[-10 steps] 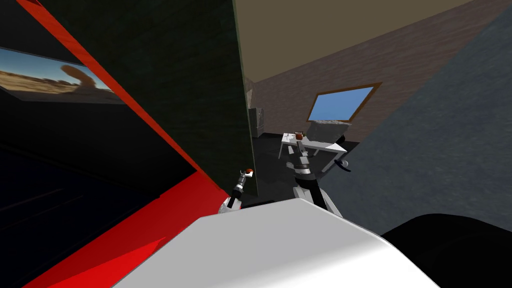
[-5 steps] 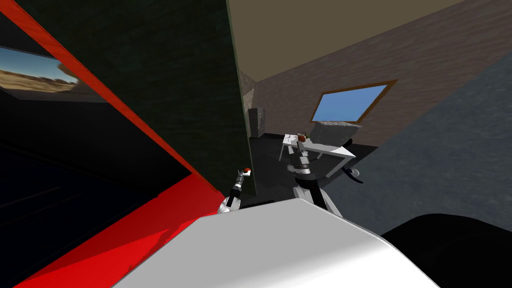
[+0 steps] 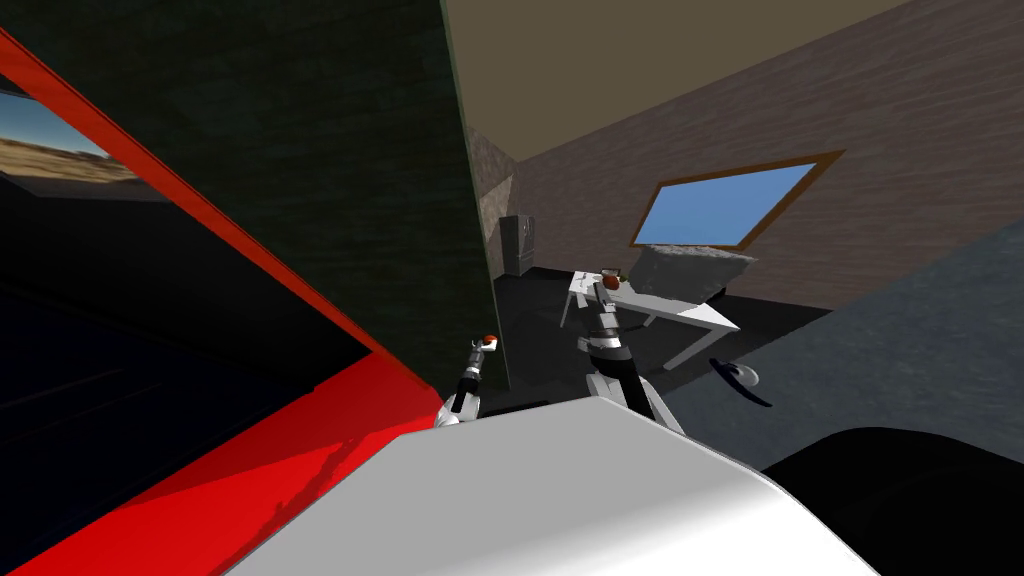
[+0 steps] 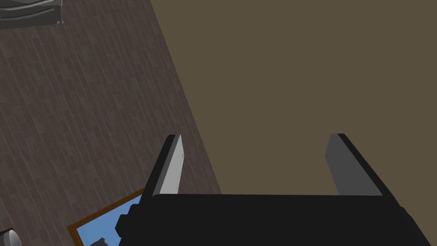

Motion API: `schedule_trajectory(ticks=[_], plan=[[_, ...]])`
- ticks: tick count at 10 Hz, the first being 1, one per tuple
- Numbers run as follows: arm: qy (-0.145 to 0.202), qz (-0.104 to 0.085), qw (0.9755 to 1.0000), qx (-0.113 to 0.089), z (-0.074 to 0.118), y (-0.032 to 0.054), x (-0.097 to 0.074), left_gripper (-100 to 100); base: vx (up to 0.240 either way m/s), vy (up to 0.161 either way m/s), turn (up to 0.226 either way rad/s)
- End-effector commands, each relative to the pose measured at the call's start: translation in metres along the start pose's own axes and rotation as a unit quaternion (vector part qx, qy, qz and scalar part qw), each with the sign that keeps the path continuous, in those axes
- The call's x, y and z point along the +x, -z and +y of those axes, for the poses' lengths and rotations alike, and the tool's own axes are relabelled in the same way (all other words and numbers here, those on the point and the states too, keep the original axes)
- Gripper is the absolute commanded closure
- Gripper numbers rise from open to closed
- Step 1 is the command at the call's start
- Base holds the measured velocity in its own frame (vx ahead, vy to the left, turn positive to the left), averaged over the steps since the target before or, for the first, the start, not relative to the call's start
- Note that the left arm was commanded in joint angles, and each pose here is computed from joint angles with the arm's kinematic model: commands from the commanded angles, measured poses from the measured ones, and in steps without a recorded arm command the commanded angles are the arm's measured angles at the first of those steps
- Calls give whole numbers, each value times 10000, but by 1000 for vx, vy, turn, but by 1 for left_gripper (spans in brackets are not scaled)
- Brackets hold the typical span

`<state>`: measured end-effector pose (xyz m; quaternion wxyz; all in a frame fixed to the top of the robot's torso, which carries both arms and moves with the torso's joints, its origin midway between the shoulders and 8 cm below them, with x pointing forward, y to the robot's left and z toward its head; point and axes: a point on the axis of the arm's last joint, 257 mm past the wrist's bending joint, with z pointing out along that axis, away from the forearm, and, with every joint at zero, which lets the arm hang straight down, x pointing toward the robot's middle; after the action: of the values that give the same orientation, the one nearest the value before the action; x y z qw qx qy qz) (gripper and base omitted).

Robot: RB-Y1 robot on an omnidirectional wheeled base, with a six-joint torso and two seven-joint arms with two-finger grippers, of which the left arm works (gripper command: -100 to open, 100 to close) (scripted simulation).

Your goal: Push the door open

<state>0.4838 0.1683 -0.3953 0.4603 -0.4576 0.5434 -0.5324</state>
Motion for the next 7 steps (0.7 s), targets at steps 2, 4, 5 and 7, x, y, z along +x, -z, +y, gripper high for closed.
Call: schedule_trajectory(ticks=[2, 4, 5, 7], plan=[[8, -83, 10000, 16, -14, -4, -61, 100, 93, -117, 62], [-46, -246, 9997, 34, -32, -3, -255, 100, 111, -80, 50], [-57, -310, 9995, 34, -33, 1, -320, 100, 127, -92, 54], [-64, -417, 9991, 34, -34, 9, -416, 100, 158, -88, 34]])
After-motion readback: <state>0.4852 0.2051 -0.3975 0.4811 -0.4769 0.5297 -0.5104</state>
